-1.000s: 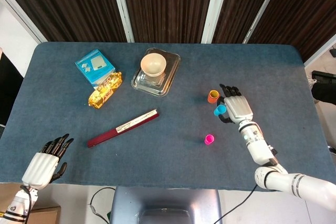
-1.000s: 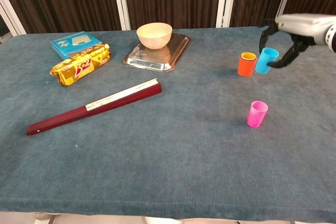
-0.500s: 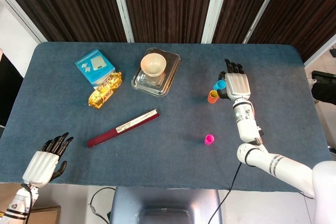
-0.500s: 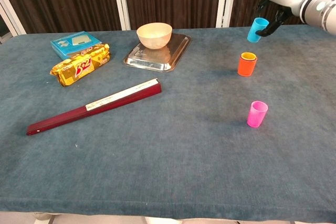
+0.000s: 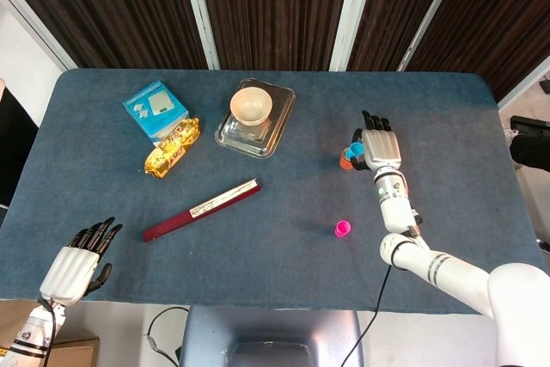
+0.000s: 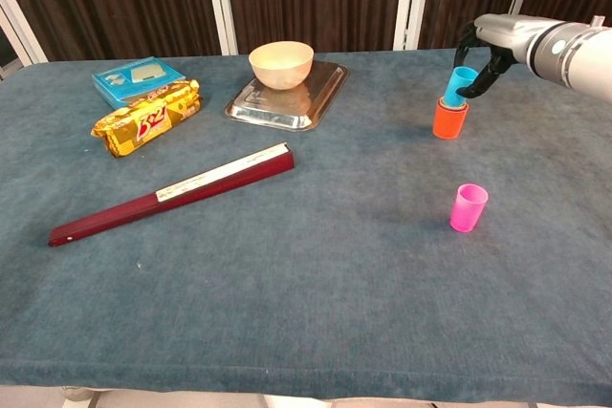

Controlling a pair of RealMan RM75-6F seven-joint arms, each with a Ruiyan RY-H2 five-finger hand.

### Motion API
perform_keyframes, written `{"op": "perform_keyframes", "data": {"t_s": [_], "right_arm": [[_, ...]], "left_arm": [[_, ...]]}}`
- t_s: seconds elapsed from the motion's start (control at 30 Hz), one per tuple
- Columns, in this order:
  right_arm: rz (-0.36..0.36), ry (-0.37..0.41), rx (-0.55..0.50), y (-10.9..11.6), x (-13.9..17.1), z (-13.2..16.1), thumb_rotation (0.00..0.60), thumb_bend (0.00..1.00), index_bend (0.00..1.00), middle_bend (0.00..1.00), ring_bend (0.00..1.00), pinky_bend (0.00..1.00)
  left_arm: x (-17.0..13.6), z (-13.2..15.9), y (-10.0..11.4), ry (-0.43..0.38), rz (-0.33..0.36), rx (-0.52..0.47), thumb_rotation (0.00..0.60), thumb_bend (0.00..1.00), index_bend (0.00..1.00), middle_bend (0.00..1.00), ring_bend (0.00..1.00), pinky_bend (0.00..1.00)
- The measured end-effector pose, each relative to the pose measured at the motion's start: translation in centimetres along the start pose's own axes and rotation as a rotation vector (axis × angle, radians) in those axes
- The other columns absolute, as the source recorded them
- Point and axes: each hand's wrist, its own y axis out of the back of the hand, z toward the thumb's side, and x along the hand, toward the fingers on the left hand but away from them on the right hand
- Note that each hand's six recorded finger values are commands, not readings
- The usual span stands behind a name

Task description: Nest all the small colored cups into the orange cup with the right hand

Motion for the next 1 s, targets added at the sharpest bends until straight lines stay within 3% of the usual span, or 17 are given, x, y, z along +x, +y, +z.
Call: {"op": "perform_keyframes", "data": {"t_s": [0.1, 0.23, 0.33, 0.5, 0.63, 0.87, 1.0], "right_arm": [[-0.001, 0.0, 0.003, 0.0, 0.0, 0.0, 0.6, 0.45, 0.53, 0.06, 0.0, 0.0], [0.018, -0.009, 0.008, -0.2, 0.0, -0.3, 0.6, 0.45, 0.31, 0.02, 0.0, 0.0], [0.039, -0.015, 0.019, -0.4, 0.2, -0.6, 0.6, 0.45, 0.24, 0.01, 0.0, 0.0], [0.049, 0.017, 0.006, -0.3, 1.3, -0.4, 0.6, 0.45, 0.24, 0.01, 0.0, 0.0], [0.04, 0.11, 0.003, 0.0, 3.8, 0.4, 0.6, 0.45, 0.24, 0.01, 0.0, 0.0], [0.109, 0.382, 0.047, -0.8, 13.2, 1.9, 0.6, 0.45, 0.26, 0.01, 0.0, 0.0], [0.169, 0.42, 0.102, -2.1, 16.9, -0.4, 0.6, 0.45, 0.28, 0.01, 0.0, 0.0]], "left_arm": [[0.0, -0.1, 0.0, 0.005, 0.0, -0.001, 0.6, 0.48, 0.0, 0.0, 0.09, 0.19], [0.0, -0.1, 0.0, 0.003, 0.001, 0.0, 0.6, 0.48, 0.0, 0.0, 0.09, 0.19], [-0.1, 0.0, 0.1, 0.001, 0.002, 0.0, 0.6, 0.48, 0.0, 0.0, 0.09, 0.19], [-0.2, 0.1, 0.2, -0.005, 0.009, -0.002, 0.6, 0.48, 0.0, 0.0, 0.09, 0.19], [-0.3, 0.0, 0.4, -0.001, 0.016, -0.002, 0.6, 0.48, 0.0, 0.0, 0.09, 0.19], [-0.5, 0.5, 0.2, -0.016, 0.011, 0.0, 0.6, 0.48, 0.0, 0.0, 0.09, 0.19], [-0.7, 0.6, 0.4, -0.019, 0.02, 0.001, 0.6, 0.48, 0.0, 0.0, 0.09, 0.19]]}}
